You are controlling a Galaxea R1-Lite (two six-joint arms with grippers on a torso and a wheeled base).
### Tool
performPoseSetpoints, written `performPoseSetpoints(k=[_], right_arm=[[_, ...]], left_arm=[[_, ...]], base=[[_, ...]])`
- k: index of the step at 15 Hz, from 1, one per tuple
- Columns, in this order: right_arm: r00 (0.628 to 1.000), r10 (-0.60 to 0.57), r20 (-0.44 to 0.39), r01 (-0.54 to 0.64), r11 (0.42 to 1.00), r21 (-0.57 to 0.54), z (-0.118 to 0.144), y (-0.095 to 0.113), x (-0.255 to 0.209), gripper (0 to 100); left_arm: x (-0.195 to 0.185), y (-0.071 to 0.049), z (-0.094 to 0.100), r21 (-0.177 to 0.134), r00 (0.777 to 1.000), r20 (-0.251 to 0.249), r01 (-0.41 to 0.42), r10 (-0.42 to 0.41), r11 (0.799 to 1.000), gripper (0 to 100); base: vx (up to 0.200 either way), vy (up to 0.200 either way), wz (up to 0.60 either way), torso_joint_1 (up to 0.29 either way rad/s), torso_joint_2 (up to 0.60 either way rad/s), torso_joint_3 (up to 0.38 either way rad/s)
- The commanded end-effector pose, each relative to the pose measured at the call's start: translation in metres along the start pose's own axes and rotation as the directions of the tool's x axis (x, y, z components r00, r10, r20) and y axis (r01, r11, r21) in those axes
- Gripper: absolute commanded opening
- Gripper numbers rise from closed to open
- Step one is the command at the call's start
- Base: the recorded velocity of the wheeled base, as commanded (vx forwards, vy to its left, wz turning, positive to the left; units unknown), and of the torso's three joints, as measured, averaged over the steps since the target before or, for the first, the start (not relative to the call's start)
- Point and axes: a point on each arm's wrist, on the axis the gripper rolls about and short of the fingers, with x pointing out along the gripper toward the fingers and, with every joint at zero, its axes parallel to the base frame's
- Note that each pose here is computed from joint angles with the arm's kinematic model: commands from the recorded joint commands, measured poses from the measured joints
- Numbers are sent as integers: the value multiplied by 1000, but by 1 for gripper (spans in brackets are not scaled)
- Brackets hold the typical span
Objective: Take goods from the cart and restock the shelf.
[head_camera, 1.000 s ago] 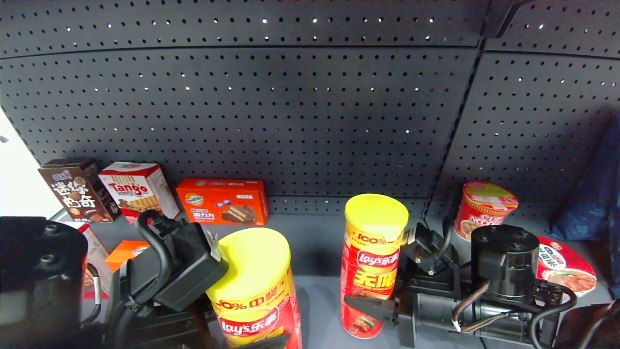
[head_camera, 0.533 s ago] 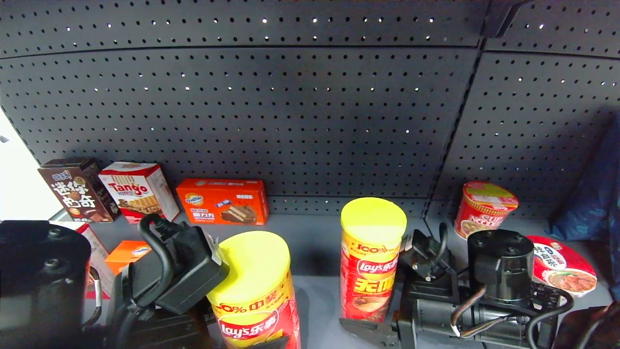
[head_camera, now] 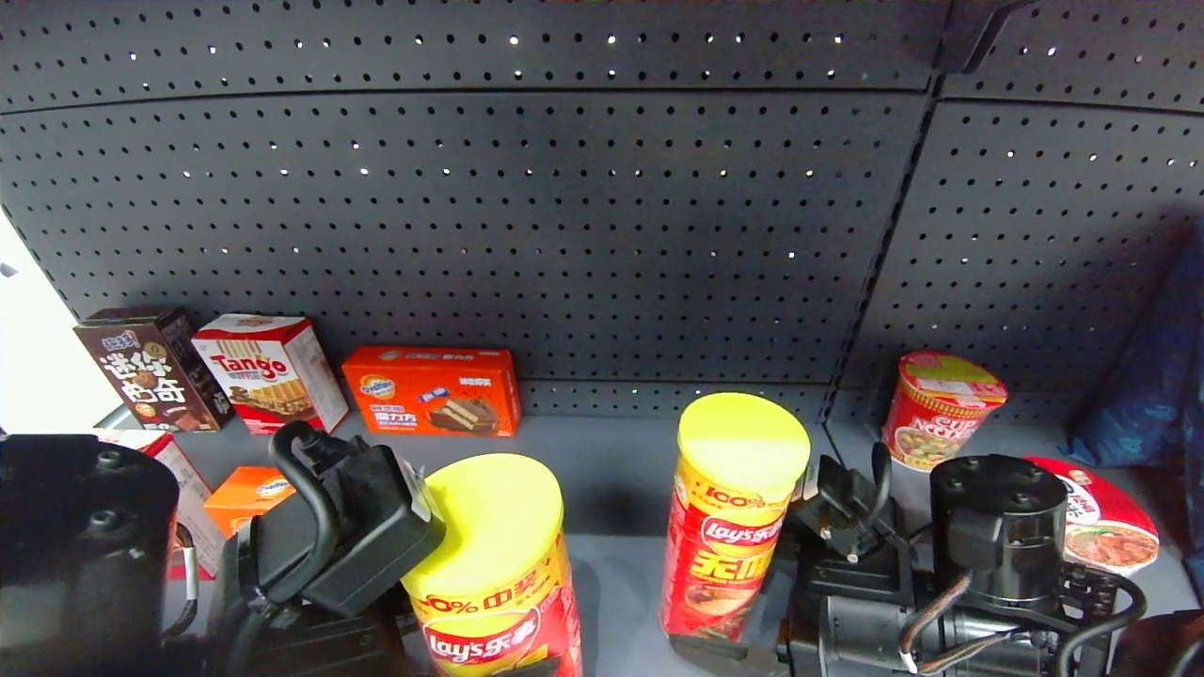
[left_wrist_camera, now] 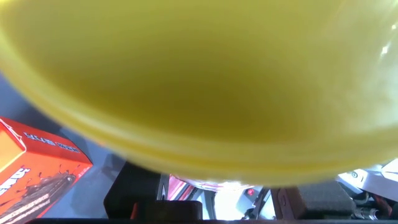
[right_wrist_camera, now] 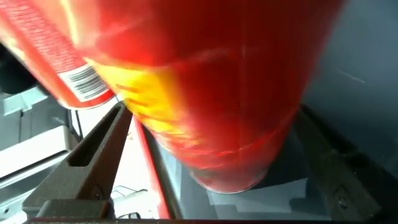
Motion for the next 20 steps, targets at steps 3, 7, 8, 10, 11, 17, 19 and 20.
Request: performPoseSetpoints(k=[3, 7, 8, 10, 11, 17, 19, 20], right_arm=[[1000, 3, -4, -3, 1000, -3, -2, 5, -8, 100], [998, -54, 37, 54, 999, -6, 6, -4, -22, 100], [997, -65, 51, 66, 998, -7, 8, -6, -27, 100], [995, -65, 79, 66, 998, -19, 14, -3, -33, 100], [994, -57, 95, 60, 998, -29, 18, 3, -40, 100], [990, -58, 129, 64, 997, -45, 27, 14, -61, 100], [991, -55, 126, 61, 997, -46, 30, 19, -70, 100], [991, -49, 121, 55, 997, -46, 33, 24, -76, 100]], left_arm=[[0, 0, 0, 0, 1000, 0, 0, 0, 1000, 0], [0, 0, -4, -2, 1000, -14, -1, 0, 1000, 0], [0, 0, -4, -2, 1000, -14, -1, 0, 1000, 0], [0, 0, -3, -1, 1000, -9, 1, -1, 1000, 0], [0, 0, -1, -1, 1000, -3, 1, -1, 1000, 0], [1, 0, 13, 2, 999, 37, 0, 0, 1000, 0], [4, 1, 18, 2, 999, 43, -3, 3, 1000, 0], [4, 1, 20, 2, 999, 49, -3, 2, 1000, 0]], base=[[0, 0, 0, 0, 0, 0], [0, 0, 0, 0, 0, 0], [0, 0, 0, 0, 0, 0], [0, 0, 0, 0, 0, 0], [0, 0, 0, 0, 0, 0], [0, 0, 0, 0, 0, 0], [0, 0, 0, 0, 0, 0], [0, 0, 0, 0, 0, 0]])
